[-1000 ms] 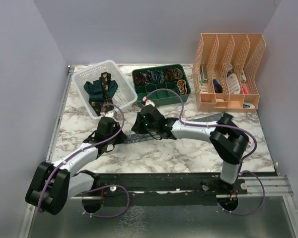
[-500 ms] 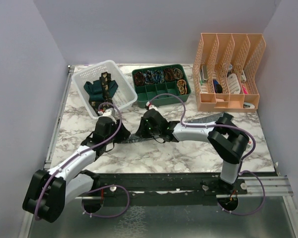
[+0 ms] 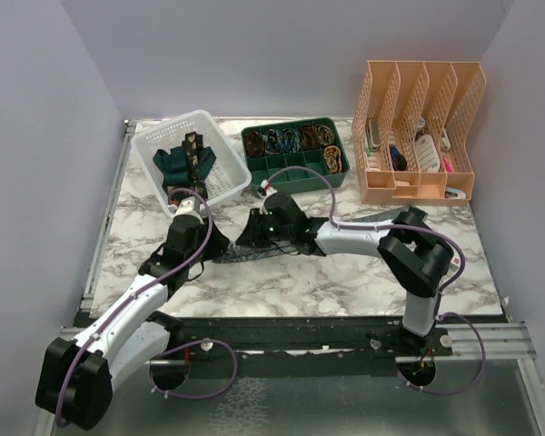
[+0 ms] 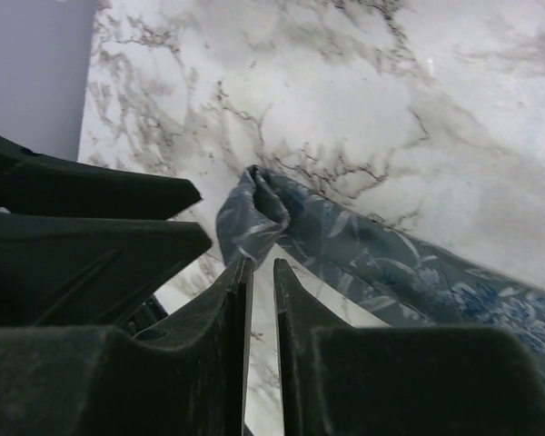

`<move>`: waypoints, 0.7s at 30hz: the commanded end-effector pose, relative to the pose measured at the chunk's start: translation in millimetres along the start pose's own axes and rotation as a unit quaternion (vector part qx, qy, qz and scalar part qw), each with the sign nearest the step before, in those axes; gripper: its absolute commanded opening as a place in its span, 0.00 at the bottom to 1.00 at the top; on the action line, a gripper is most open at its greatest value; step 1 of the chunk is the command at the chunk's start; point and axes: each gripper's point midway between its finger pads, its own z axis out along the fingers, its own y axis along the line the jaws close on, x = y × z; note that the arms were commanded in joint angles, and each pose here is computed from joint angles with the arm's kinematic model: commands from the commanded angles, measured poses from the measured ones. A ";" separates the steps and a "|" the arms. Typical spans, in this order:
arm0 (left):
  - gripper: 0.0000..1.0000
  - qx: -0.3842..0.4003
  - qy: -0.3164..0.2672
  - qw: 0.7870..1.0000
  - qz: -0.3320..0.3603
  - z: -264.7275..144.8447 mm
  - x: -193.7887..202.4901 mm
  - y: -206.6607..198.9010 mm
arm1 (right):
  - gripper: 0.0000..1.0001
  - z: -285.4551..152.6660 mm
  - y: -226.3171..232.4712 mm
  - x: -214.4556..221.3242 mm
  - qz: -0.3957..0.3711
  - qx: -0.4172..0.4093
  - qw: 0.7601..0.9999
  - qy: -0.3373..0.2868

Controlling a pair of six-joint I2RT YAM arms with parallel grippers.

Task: Roll the ties
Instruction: Roll the tie at the center of the board.

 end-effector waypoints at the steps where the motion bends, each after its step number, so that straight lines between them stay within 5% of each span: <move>1: 0.42 -0.035 0.008 0.999 -0.010 -0.8 5.6 12.6 | 0.22 5.0 28.9 -6.6 -0.012 -0.058 0.998 0.004; 12: 0.15 -0.119 -0.009 0.993 -0.019 -8.0 0.3 41.6 | 0.22 19.8 44.5 5.6 -0.021 -0.084 0.995 0.047; 21: 0.16 -0.164 -0.007 0.986 -0.023 -11.2 3.2 57.6 | 0.21 34.8 29.8 22.6 -0.019 -0.056 0.996 0.074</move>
